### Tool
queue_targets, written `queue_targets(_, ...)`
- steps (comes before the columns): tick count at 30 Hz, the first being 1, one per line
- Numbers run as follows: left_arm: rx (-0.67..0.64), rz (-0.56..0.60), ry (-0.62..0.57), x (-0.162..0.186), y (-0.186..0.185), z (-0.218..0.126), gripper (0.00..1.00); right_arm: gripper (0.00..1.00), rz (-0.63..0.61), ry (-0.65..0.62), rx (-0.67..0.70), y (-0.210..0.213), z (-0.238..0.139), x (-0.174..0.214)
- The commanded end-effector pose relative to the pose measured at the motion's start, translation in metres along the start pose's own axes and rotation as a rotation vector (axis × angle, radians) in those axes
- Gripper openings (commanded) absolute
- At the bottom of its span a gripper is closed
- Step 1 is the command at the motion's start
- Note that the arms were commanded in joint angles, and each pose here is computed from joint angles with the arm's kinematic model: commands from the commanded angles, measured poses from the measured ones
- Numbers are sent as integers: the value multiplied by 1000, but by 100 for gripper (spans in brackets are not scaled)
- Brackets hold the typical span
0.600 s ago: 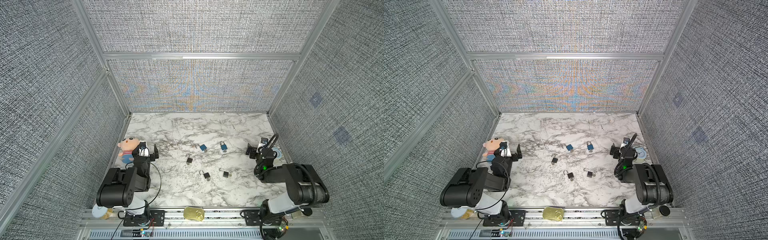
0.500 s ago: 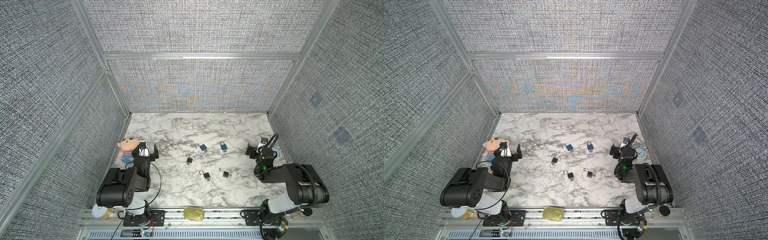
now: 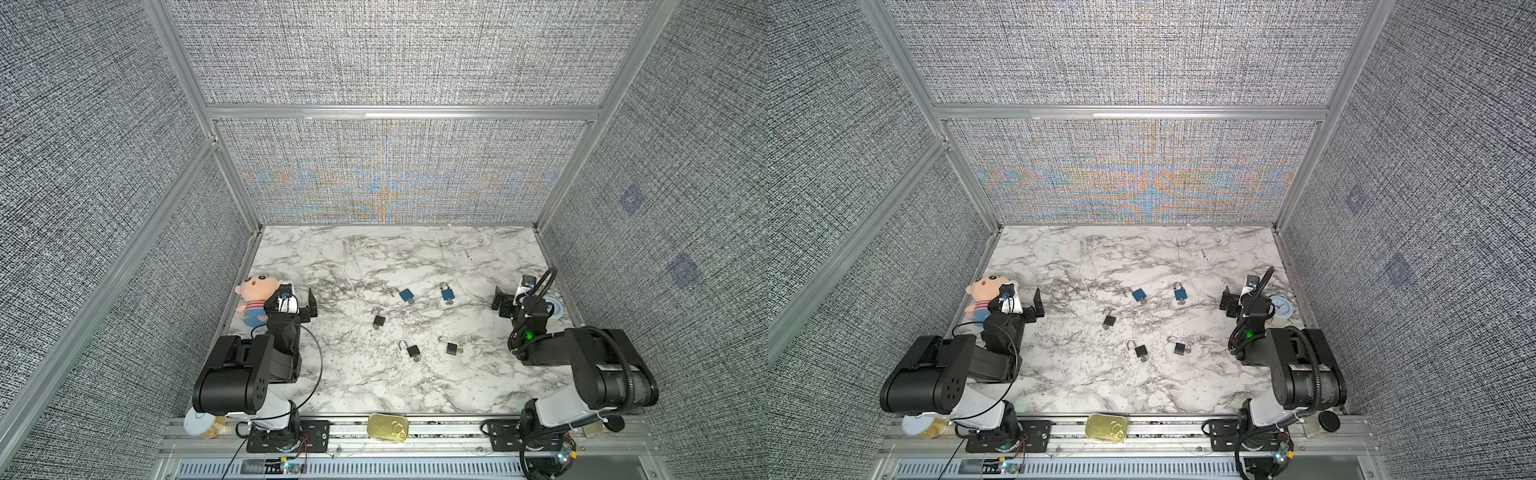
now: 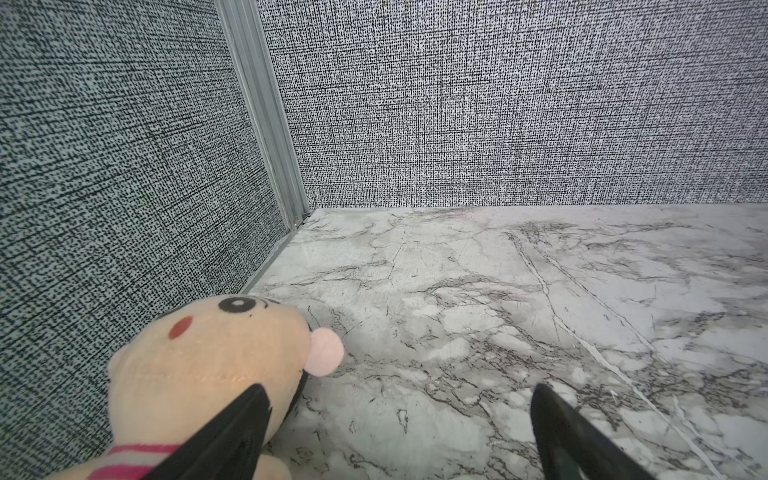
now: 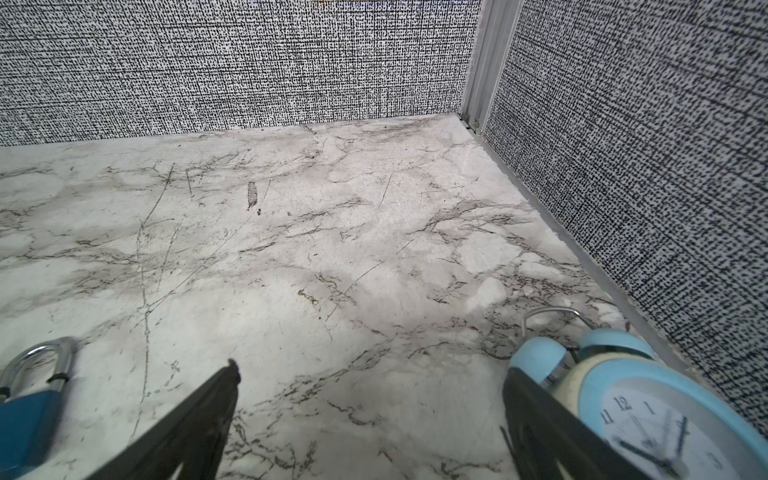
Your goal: Lock with the key
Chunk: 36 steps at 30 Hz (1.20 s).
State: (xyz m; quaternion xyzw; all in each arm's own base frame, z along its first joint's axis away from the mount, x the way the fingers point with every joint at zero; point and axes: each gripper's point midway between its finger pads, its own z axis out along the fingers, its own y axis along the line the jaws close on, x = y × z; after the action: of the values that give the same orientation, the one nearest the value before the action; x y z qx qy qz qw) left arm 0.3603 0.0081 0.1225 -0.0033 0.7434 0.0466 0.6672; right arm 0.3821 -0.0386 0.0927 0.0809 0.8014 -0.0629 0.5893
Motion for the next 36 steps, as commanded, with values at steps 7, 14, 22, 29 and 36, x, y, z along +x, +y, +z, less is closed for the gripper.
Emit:
queue_targets(7, 4, -3, -29, -7, 0, 0, 99, 99, 6, -27, 1, 0, 0, -7)
queue_targets(14, 5, -3, -28, -7, -1, 1, 99, 99, 6, -24, -1, 0, 1, -6)
queue_targets(22, -8, 0, -43, -11, 2, -1, 82, 99, -2, -32, -9, 3, -1, -10)
queue_targets(29, -71, -90, 0, -68, 15, 4, 53, 84, -4, 194, 15, 20, 4, -55)
queue_targets(36, -5, -280, 155, -82, -10, 25, 43, 75, -98, 385, -115, 91, -4, -38)
